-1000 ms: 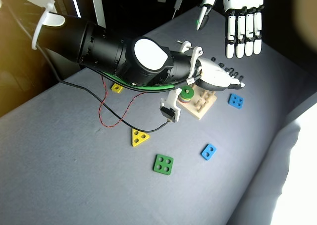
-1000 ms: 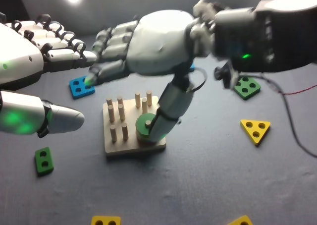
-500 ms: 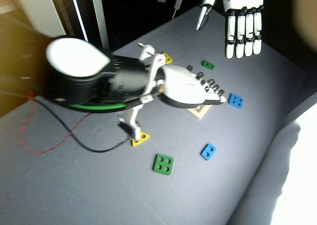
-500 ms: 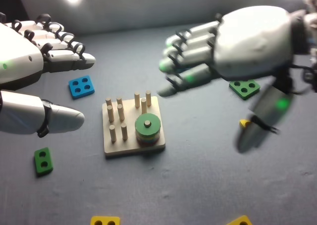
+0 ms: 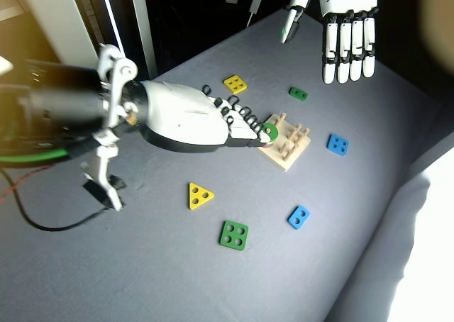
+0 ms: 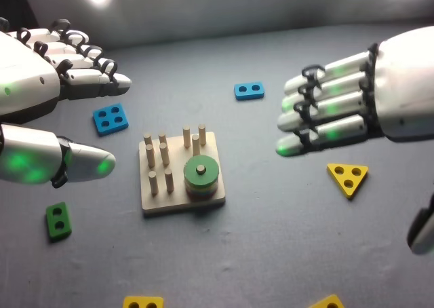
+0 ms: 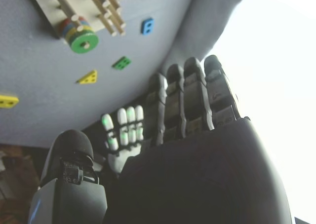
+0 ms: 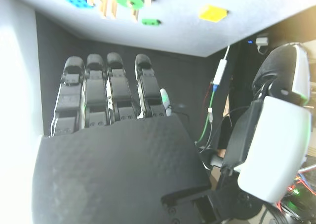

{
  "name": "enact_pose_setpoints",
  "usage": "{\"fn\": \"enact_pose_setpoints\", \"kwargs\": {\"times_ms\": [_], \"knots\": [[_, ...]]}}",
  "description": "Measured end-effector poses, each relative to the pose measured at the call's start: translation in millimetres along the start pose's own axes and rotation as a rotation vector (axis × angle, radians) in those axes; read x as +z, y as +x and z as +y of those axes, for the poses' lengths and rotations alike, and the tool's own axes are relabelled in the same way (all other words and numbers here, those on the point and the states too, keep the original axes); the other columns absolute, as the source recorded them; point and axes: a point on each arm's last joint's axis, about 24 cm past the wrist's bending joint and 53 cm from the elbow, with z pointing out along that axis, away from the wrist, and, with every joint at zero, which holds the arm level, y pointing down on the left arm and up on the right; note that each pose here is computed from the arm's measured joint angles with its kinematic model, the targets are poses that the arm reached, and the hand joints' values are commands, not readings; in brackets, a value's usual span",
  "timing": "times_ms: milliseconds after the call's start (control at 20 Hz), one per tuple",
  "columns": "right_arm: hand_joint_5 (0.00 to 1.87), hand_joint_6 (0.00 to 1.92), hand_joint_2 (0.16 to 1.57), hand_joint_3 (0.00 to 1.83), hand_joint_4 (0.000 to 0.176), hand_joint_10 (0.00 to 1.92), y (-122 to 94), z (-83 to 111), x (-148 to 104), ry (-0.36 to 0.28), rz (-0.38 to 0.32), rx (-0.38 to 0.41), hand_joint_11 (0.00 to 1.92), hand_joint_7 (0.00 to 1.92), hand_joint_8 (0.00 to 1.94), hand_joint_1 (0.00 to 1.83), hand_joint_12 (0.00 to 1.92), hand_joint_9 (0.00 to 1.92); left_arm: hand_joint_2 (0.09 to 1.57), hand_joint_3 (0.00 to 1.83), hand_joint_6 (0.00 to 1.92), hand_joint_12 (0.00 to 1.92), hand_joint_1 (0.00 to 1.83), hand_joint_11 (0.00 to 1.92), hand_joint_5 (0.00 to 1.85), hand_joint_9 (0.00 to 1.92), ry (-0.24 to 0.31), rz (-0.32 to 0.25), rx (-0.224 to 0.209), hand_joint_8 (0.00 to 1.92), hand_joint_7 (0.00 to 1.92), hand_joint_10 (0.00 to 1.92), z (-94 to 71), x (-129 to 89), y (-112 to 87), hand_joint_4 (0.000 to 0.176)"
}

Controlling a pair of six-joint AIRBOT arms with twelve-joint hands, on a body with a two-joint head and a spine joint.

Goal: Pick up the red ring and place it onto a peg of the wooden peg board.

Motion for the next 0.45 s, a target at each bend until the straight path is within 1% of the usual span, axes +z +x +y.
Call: {"fn": "enact_pose_setpoints", "kwargs": {"times_ms": [50,100,150,200,250,300,350,400,450], "knots": [[0.00,0.00,0.81,0.04,0.028,0.00,0.9,2.0,-1.2,-0.004,0.003,0.006,0.00,0.00,0.00,0.19,0.00,0.00,1.25,0.01,0.01,0.02,0.00,0.03,0.18,0.10,0.000,0.000,0.000,0.01,0.15,0.02,0.1,0.0,0.0,0.000],[0.00,0.00,0.91,0.03,0.028,0.00,0.0,4.4,-1.9,-0.007,0.000,0.016,0.00,0.00,0.00,0.16,0.00,0.00,1.27,0.02,0.01,0.02,0.00,0.03,0.18,0.10,0.000,0.000,0.000,0.01,0.15,0.01,0.1,0.0,0.0,0.000],[0.02,0.00,1.02,0.02,0.023,0.00,-0.6,6.0,-2.3,-0.008,-0.003,0.021,0.00,0.00,0.00,0.11,0.00,0.00,1.31,0.01,0.00,0.03,0.00,0.04,0.20,0.11,0.000,0.000,0.000,0.00,0.17,0.01,0.0,0.0,0.0,0.000],[0.16,0.01,1.23,0.02,0.000,0.01,-0.4,7.6,-2.7,-0.009,-0.003,0.021,0.08,0.12,0.01,0.02,0.05,0.08,1.44,0.00,0.05,0.54,0.00,0.01,0.37,0.26,0.000,0.000,0.000,0.03,0.34,0.00,0.1,0.0,0.0,0.000],[0.19,0.01,1.28,0.01,0.000,0.01,0.3,8.8,-3.3,-0.011,-0.001,0.020,0.01,0.14,0.01,0.00,0.27,0.10,1.47,0.00,0.04,0.71,0.00,0.00,0.42,0.30,-0.001,0.000,0.000,0.03,0.38,0.00,0.2,0.0,0.1,0.000],[0.19,0.01,1.28,0.01,0.000,0.01,0.6,10.0,-3.3,-0.015,0.000,0.019,0.01,0.14,0.01,0.00,0.27,0.10,1.47,0.00,0.04,0.71,0.00,0.00,0.42,0.30,0.000,0.000,0.000,0.03,0.38,0.00,0.1,0.0,0.0,0.000],[0.33,0.02,1.38,0.00,0.000,0.01,0.4,9.6,-3.1,-0.013,0.000,0.020,0.00,0.27,0.01,0.00,0.61,0.23,1.54,0.00,0.08,1.05,0.00,0.12,0.65,0.58,0.001,-0.001,0.000,0.10,0.67,0.13,-0.3,0.0,-0.1,0.000],[0.33,0.02,1.38,0.00,0.000,0.01,0.4,9.2,-3.1,-0.011,-0.001,0.020,0.00,0.27,0.01,0.00,0.61,0.23,1.54,0.00,0.08,1.05,0.00,0.12,0.65,0.58,0.002,-0.001,0.000,0.10,0.67,0.13,-0.4,0.0,-0.2,0.000],[0.50,0.04,1.49,0.00,0.000,0.04,0.3,9.0,-3.1,-0.011,-0.001,0.020,0.05,0.48,0.02,0.02,0.92,0.42,1.53,0.00,1.55,1.75,0.50,0.42,0.43,0.59,0.000,0.000,0.000,1.28,0.62,1.39,0.1,0.0,0.0,0.000]]}}
